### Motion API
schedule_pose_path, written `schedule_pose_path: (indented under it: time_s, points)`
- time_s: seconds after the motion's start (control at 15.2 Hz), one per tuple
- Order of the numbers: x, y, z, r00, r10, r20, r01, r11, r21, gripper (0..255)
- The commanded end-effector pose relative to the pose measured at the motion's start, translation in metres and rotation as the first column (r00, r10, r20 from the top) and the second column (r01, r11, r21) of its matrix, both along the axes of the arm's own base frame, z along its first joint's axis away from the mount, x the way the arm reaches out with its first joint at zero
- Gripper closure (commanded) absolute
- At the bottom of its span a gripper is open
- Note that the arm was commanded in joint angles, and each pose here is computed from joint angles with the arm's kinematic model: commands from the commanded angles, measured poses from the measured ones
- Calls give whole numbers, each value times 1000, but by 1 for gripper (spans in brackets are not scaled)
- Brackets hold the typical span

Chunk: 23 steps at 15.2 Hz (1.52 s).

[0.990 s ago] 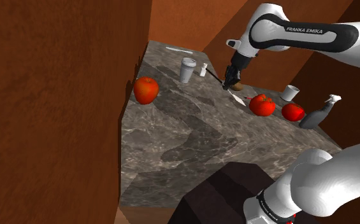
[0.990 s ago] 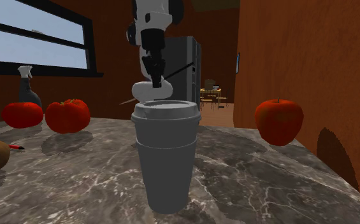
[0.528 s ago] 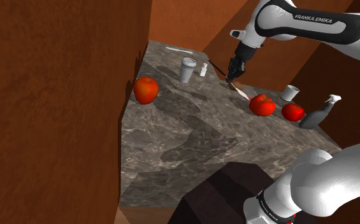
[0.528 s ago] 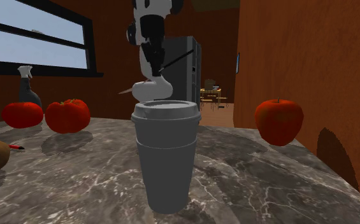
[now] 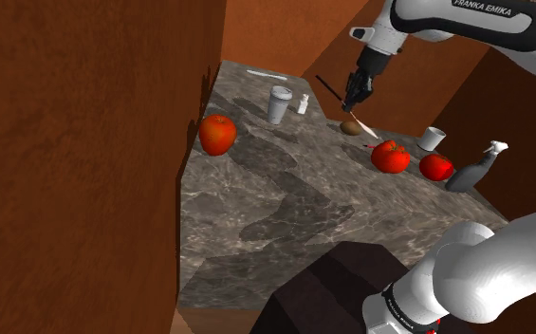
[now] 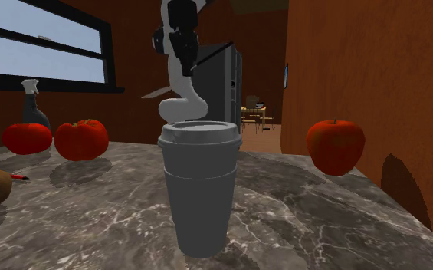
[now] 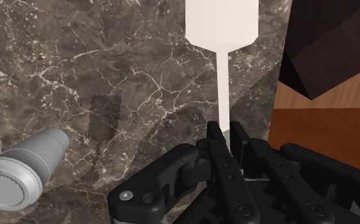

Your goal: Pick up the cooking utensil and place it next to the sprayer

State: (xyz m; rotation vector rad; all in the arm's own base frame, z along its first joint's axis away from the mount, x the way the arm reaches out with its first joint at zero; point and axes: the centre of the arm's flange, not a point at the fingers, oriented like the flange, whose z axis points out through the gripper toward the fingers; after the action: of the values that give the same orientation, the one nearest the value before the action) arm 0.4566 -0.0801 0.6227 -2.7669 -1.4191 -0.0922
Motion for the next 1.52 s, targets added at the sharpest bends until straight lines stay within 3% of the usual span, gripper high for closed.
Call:
schedule_pose_path:
  time_s: [0.0,0.86,1.45]
  points:
    - [0,1,11,1000,0,0,0,1000,0,255]
    - [0,1,78,1000,0,0,0,1000,0,255]
    - [-71,-94,78,1000,0,0,0,1000,0,255]
